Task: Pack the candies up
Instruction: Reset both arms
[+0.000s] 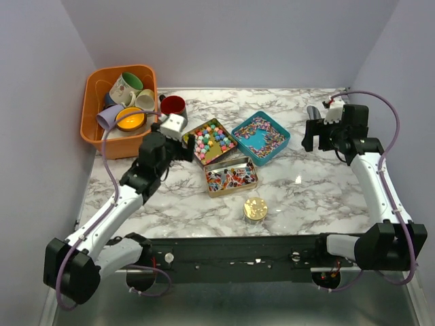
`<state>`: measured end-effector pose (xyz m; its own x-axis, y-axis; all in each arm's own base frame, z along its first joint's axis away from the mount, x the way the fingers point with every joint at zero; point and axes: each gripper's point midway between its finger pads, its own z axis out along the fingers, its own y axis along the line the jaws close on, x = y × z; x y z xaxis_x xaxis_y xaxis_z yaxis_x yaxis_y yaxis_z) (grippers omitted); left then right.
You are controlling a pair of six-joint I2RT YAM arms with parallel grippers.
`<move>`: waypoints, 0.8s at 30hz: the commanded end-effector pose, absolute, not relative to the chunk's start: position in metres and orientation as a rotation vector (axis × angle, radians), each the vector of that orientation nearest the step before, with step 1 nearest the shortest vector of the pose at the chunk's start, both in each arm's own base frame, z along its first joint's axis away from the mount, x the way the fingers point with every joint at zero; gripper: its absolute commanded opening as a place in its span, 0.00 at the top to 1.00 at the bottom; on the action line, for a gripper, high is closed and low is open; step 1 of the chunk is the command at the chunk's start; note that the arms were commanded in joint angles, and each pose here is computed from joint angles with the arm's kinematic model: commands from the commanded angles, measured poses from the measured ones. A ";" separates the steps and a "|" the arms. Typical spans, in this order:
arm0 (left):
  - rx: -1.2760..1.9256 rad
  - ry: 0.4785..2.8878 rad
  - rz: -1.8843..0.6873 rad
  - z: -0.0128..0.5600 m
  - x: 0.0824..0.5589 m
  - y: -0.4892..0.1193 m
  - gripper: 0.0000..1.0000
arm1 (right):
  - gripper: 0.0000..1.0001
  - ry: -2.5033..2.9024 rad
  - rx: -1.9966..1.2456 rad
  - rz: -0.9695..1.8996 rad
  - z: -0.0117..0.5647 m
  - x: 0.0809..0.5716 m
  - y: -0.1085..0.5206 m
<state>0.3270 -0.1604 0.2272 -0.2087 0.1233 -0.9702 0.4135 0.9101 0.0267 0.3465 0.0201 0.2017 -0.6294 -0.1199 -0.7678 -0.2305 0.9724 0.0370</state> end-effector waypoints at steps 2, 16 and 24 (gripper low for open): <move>0.025 1.844 -0.091 0.242 0.366 -0.085 0.01 | 0.00 2.159 -0.012 0.031 0.239 0.345 -0.005; 0.072 1.856 -0.198 0.233 0.376 -0.088 0.01 | 0.00 2.097 -0.072 0.113 0.256 0.329 0.010; 0.198 1.812 -0.245 0.240 0.372 -0.102 0.01 | 0.00 2.070 -0.111 0.146 0.263 0.326 0.017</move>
